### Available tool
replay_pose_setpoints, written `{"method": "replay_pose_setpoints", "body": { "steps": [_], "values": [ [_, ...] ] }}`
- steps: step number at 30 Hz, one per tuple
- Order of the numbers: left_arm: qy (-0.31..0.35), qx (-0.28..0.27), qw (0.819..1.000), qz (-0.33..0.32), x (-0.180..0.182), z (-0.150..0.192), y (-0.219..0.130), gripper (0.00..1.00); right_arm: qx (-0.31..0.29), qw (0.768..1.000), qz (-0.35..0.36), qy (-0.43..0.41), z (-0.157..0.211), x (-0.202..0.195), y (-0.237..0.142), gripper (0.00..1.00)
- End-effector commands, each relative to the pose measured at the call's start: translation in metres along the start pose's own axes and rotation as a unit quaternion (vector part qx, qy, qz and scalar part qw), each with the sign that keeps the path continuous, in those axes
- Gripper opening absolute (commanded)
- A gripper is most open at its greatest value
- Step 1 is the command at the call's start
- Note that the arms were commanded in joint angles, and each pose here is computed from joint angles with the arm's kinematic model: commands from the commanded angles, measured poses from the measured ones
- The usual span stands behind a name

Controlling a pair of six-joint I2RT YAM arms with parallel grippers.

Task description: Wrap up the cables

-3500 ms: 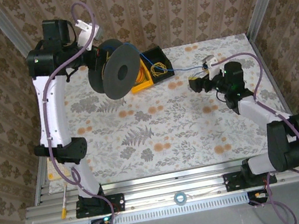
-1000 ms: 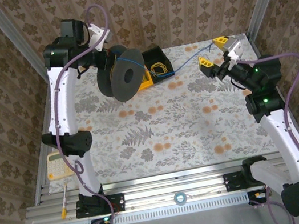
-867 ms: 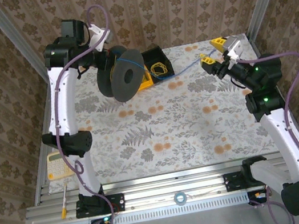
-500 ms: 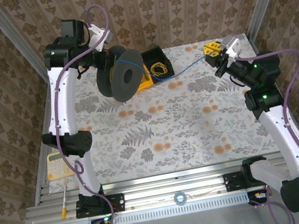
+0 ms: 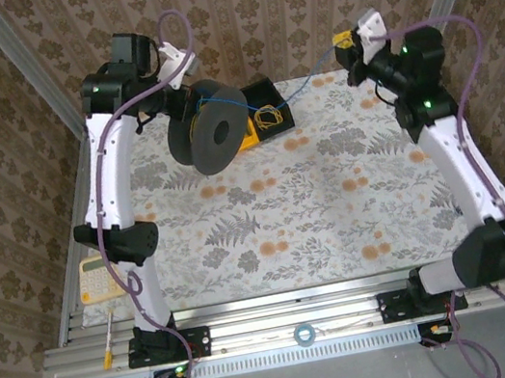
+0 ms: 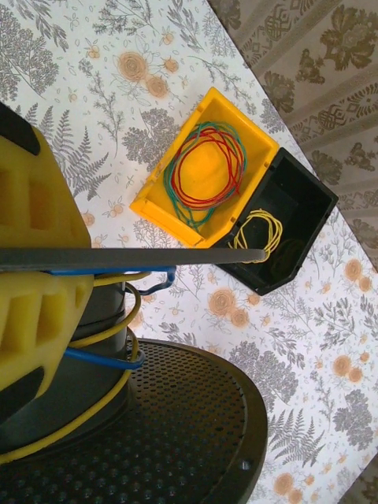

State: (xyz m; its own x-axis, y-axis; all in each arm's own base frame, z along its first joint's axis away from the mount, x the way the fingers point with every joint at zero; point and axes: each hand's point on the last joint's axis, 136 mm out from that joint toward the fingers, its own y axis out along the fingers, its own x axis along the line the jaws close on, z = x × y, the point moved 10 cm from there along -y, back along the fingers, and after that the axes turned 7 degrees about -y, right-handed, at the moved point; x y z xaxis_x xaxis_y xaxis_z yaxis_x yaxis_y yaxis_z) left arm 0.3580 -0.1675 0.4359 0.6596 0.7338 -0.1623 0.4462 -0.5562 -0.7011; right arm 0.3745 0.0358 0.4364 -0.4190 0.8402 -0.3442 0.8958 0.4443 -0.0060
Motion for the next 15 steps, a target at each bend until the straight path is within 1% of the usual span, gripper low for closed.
{"method": "replay_pose_setpoints", "body": {
  "steps": [1, 5, 9, 12, 15],
  "values": [
    [0.032, -0.015, 0.999, 0.007, -0.015, 0.001, -0.022, 0.00, 0.088, 0.995, 0.028, 0.039, 0.032, -0.018, 0.030, 0.00],
    [0.040, -0.007, 0.999, 0.009, -0.020, 0.006, -0.028, 0.00, 0.144, 0.986, 0.042, 0.076, 0.062, -0.044, 0.069, 0.00],
    [0.054, -0.004, 0.998, 0.017, -0.029, 0.010, -0.035, 0.00, 0.206, 0.973, 0.038, 0.096, 0.095, -0.063, 0.102, 0.00],
    [0.066, -0.009, 0.997, 0.041, -0.037, 0.012, -0.043, 0.00, 0.259, 0.960, 0.031, 0.103, 0.124, -0.069, 0.124, 0.00],
    [0.074, -0.029, 0.996, 0.052, -0.043, 0.012, -0.056, 0.00, 0.316, 0.942, 0.009, 0.114, 0.155, -0.063, 0.135, 0.00]
  ]
}}
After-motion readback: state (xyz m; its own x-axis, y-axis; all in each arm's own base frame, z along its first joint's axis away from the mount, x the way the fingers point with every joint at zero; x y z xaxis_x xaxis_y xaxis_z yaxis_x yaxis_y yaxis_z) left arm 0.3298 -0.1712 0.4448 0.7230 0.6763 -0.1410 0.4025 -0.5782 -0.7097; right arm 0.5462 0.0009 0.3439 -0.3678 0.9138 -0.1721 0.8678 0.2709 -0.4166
